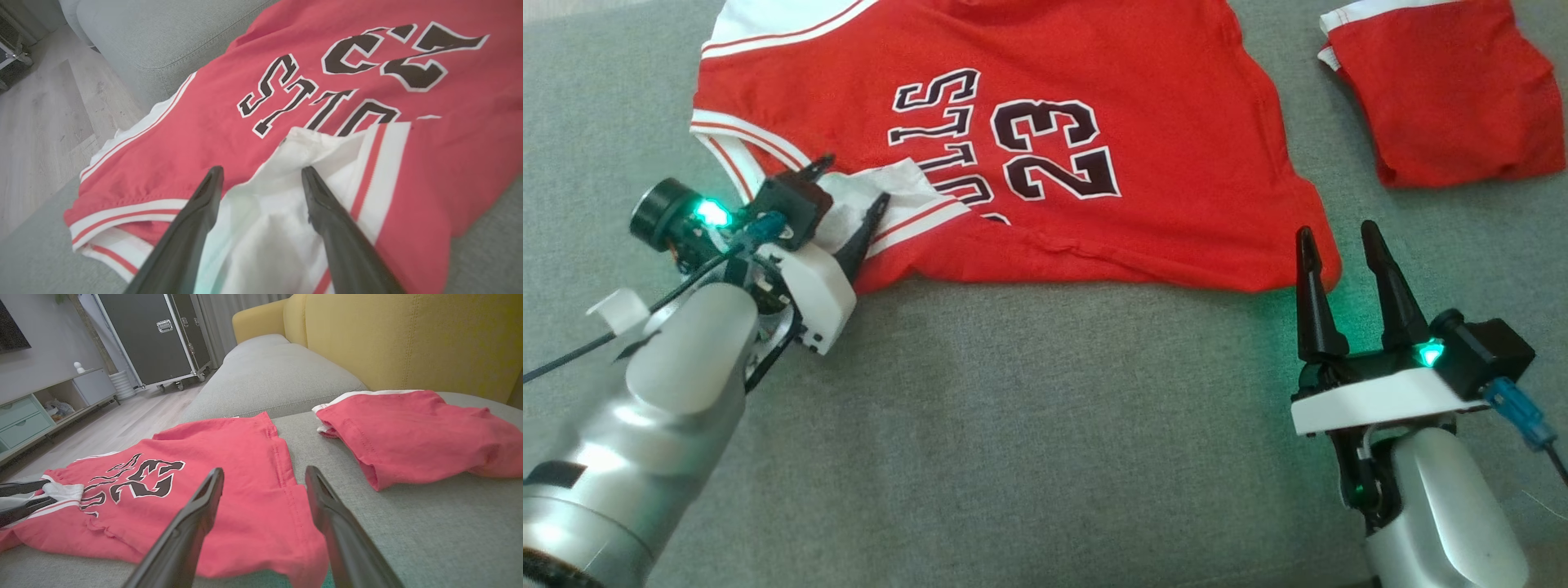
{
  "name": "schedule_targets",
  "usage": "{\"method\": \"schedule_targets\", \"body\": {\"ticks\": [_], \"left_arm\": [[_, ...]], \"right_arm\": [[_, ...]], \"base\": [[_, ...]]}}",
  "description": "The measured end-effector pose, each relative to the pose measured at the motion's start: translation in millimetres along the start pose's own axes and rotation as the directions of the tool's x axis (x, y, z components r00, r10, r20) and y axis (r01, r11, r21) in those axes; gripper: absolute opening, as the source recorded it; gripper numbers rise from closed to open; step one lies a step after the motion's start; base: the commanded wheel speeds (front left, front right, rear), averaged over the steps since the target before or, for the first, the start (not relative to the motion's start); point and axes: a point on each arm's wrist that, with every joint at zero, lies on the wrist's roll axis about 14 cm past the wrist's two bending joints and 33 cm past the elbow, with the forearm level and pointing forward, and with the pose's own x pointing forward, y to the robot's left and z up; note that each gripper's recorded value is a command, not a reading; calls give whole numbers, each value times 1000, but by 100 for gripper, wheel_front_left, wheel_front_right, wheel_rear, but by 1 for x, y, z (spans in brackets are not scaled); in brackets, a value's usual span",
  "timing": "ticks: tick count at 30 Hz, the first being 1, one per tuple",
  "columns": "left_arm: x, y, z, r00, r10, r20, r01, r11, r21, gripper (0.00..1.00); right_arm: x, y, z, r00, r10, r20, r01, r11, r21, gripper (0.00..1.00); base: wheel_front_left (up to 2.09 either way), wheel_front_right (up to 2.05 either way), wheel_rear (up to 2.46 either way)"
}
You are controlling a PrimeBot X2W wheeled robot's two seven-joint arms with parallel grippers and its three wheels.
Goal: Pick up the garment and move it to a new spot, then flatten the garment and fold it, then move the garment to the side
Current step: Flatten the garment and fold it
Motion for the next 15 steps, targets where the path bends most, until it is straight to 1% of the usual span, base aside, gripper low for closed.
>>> {"method": "schedule_targets", "body": {"ticks": [5,6,7,12,15], "left_arm": [[4,-6,3,1000,-25,4,25,999,27,100],[5,-7,3,1000,-28,3,28,999,29,42],[5,-7,3,1000,-30,1,30,999,30,0],[4,-5,6,1000,-27,11,26,999,24,0],[0,-1,15,999,-14,50,12,999,30,0]], "right_arm": [[0,-2,0,1000,-4,-1,4,1000,-1,100],[0,-2,0,1000,-5,0,5,1000,-2,100],[1,-2,2,1000,-5,3,5,1000,-3,100],[1,-2,3,1000,-7,7,6,1000,5,100],[0,-1,5,1000,-3,13,3,1000,6,100]], "base": [[0,0,0],[0,0,0],[0,0,0],[0,0,0],[0,0,0]]}}
